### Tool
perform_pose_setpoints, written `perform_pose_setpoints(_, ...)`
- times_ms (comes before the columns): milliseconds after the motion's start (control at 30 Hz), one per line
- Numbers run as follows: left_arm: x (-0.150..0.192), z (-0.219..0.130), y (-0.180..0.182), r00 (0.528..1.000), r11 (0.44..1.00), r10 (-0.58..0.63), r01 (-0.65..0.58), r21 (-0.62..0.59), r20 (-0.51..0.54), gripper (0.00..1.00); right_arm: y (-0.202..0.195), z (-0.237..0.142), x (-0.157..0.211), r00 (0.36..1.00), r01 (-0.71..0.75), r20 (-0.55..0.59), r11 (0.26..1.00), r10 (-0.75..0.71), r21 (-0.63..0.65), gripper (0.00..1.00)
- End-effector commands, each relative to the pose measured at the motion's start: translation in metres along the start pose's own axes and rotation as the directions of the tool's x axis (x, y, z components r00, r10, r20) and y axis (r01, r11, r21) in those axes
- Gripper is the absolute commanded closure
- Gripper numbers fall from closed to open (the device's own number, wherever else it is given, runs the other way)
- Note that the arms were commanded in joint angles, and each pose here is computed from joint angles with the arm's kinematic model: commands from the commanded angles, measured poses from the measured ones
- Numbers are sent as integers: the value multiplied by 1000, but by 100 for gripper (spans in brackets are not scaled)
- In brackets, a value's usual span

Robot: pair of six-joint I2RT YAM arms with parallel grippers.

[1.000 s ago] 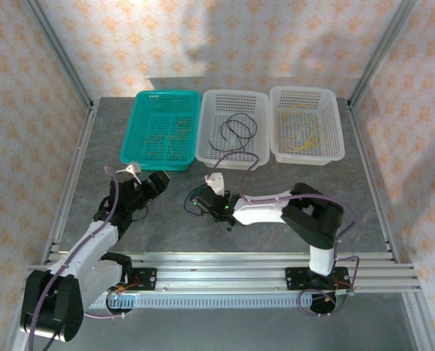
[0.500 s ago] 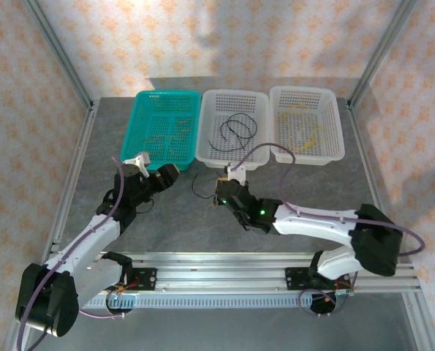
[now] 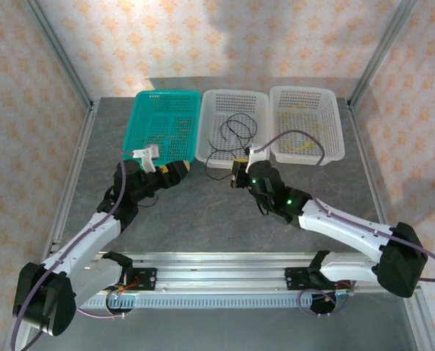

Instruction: Untangle the cables

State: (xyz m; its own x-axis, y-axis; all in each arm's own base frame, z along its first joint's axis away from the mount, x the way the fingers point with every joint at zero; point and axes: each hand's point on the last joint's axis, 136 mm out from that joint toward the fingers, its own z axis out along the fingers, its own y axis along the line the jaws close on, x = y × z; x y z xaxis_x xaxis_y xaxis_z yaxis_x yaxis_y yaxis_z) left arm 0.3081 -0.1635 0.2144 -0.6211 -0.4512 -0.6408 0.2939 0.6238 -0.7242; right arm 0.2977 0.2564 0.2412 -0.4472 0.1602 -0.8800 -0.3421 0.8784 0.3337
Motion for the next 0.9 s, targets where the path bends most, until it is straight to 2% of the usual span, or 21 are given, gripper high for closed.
perform_pose_setpoints(0,-13,4,-47,993,982,113,-116,150,25,17,20,-6,-13,999,4,-44,992,-10,-126,100)
perform_pose_setpoints(133,-7,14,-66,980,962,199,-194,194,-6,17,26,-6,-12,994,14,-101,984,-33,-178,100)
perform_pose_setpoints(367,10,32,-82,962,941,262,-236,244,-78,19,28,-8,-11,988,2,-147,971,-38,-238,100)
perform_pose_setpoints(533,14,44,-75,957,948,273,-250,199,-99,37,25,-11,-17,988,8,-147,974,-42,-227,100)
perform_pose_setpoints(767,-4,57,-64,958,957,280,-273,98,-64,69,8,-15,-39,994,41,-95,989,-54,-140,100)
perform_pose_setpoints(867,-16,65,-74,954,951,296,-288,112,-53,77,3,-16,-53,996,59,-55,993,-64,-103,100)
